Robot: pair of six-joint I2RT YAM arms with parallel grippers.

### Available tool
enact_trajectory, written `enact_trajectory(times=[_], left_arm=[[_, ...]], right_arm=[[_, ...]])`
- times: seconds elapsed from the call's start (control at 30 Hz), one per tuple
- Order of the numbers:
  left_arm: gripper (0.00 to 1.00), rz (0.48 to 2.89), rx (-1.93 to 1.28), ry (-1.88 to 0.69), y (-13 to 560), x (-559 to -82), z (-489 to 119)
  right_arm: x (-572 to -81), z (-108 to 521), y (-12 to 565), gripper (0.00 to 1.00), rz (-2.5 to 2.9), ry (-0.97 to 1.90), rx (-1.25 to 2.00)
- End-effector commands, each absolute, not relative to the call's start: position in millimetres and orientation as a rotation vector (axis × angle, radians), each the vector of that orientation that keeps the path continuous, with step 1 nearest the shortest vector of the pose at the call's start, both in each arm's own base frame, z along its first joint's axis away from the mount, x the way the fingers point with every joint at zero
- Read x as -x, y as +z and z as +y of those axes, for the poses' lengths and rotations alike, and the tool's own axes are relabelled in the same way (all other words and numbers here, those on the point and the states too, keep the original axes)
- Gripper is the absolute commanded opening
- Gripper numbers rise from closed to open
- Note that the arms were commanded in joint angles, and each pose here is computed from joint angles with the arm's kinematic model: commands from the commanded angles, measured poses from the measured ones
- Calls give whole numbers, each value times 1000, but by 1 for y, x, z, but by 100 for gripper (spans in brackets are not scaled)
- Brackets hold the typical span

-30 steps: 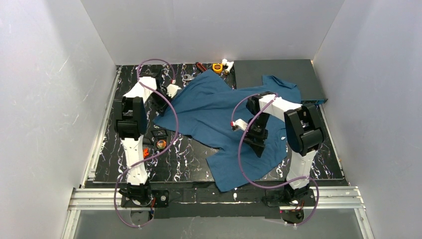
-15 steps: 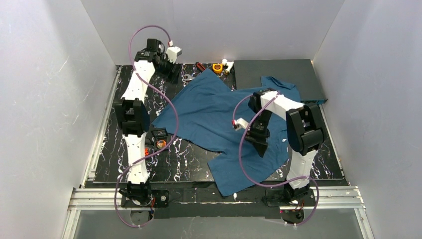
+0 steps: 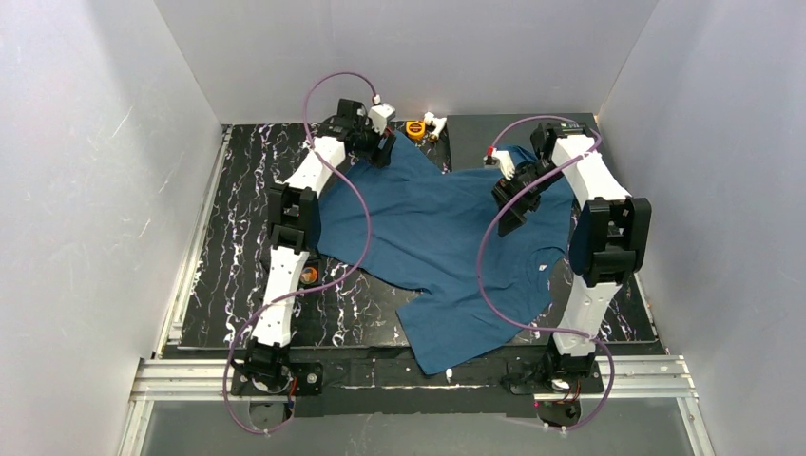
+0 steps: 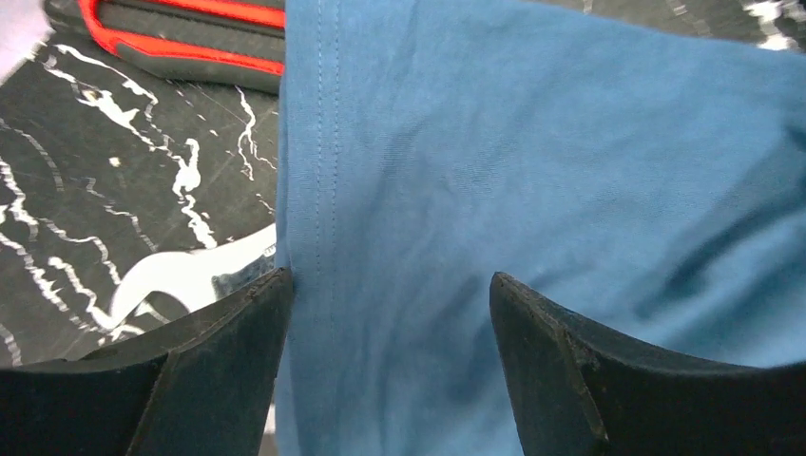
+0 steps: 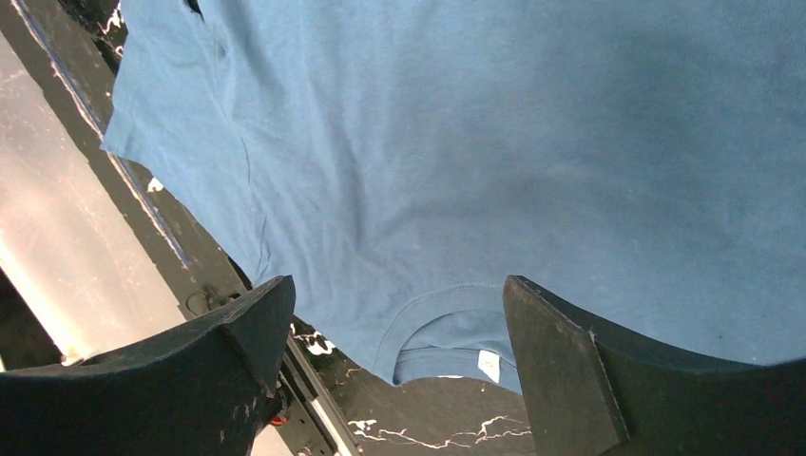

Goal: Remove the brooch from the garment

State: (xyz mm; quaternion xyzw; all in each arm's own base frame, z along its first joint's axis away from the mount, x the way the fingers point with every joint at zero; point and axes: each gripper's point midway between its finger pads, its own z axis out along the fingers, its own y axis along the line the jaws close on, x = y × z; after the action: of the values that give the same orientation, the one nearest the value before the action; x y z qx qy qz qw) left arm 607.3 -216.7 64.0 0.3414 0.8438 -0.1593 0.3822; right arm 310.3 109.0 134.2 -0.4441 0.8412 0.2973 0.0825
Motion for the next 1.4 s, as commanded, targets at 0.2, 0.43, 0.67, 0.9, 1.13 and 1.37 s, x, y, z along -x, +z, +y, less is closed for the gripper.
enact_trajectory(times=[0.2,0.43,0.67,0.9,1.13,1.37], left_arm=[[67,2027,-858,-268,67,-645,-219],[63,1988,-845,-313,64,-651,-233],[39,2023,-891,-323,41,-645,-238],[0,2008,-873,-262,47,-653,-227],[0,1885,-728,37,90,-698,-189],[0,1867,-679,152,97,-707,-166]], right_arm=[[-308,113,150,89,2522,974,1220],[-321,111,160,90,2492,946,1190],[-337,100,167,90,2486,890,1151],[-342,90,162,89,2508,865,1132],[-347,86,154,90,2528,836,1113],[-351,84,149,90,2543,818,1094]])
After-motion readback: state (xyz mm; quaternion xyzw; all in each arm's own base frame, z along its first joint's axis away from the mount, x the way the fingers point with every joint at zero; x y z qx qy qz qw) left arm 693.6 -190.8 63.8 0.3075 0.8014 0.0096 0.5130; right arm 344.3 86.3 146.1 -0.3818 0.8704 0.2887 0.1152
